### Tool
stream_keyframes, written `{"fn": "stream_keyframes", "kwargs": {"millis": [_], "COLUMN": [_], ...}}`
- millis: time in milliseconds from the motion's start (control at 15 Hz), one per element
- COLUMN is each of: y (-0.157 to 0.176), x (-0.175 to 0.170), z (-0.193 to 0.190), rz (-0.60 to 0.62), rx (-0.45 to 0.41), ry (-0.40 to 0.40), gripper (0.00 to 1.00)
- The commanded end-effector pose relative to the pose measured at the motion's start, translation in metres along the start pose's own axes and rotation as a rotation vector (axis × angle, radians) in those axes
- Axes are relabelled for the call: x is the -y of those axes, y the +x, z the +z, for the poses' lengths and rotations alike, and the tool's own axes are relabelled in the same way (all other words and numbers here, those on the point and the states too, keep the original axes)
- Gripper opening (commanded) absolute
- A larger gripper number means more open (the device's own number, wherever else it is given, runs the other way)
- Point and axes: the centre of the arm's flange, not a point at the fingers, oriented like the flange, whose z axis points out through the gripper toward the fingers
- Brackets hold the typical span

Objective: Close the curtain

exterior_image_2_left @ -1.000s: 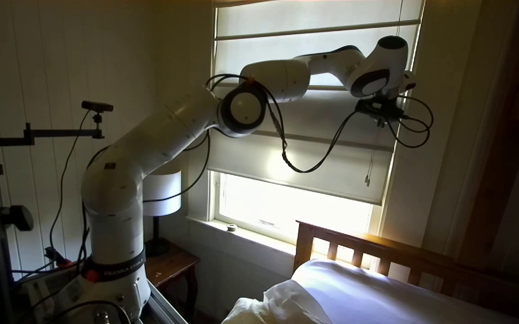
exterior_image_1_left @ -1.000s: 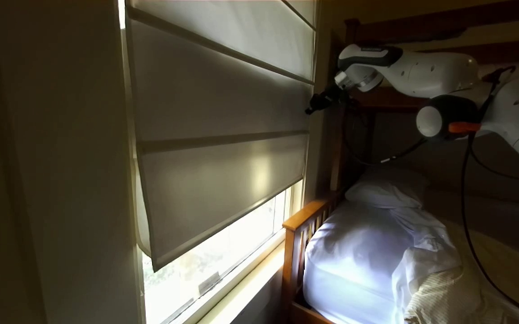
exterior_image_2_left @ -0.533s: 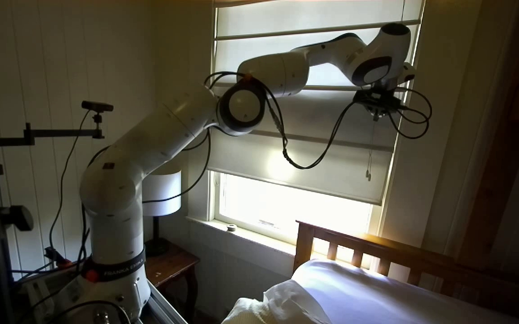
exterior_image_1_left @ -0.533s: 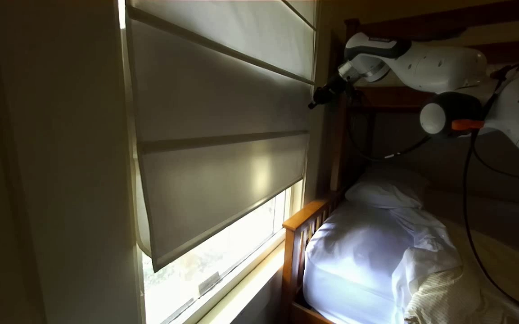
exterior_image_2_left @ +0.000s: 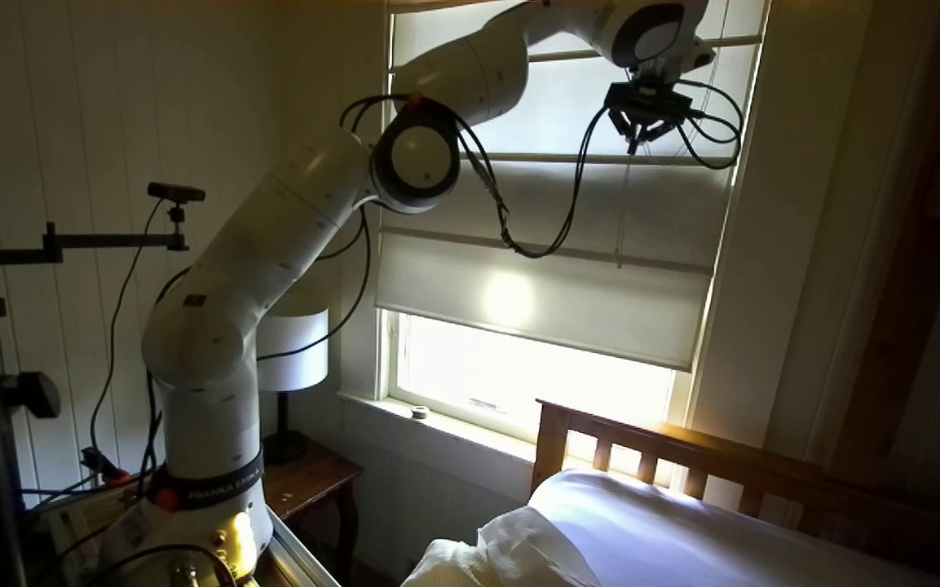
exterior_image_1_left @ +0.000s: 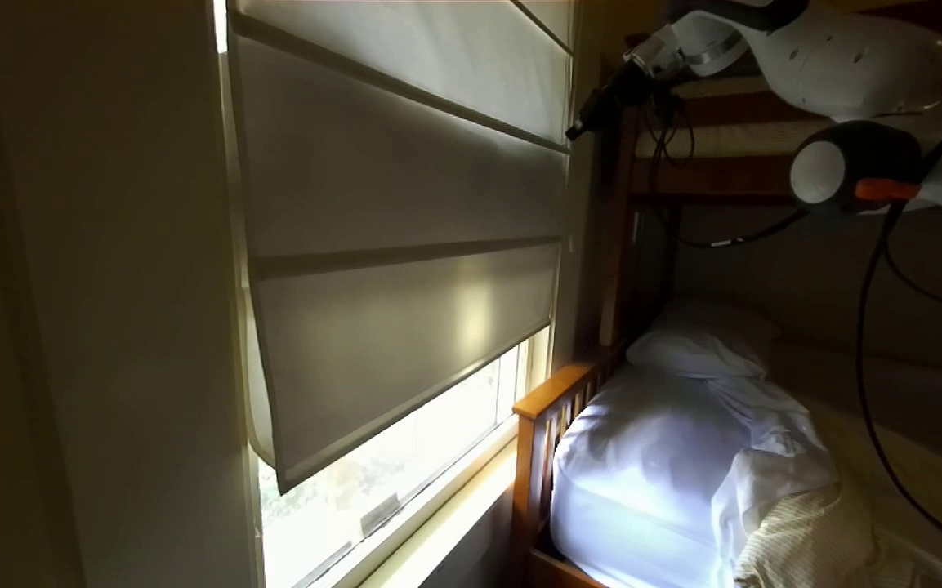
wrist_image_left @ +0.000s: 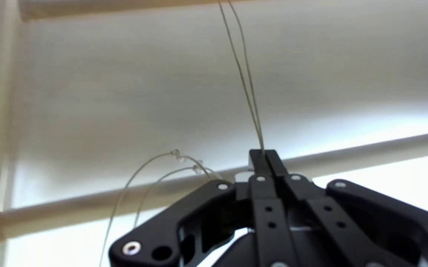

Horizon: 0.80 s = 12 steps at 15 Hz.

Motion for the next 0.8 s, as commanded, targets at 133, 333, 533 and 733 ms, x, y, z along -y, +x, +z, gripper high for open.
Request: {"fn": "stream_keyframes", "kwargs": {"millis": [133,333,533,733], "y": [0.01,0.001,0.017,0.012], "x": [0.114,0.165,0.163,0.168], "z": [-0.018,-0.016,-0.012,-0.008], "rz": [-0.15,-0.23,-0.251,-0.263], "rx": [0.054,0.155,0.182,0.224], "ry": [0.287,0.431,0.455,0.489], "gripper": [0.01,0.01,0.03,0.03]}}
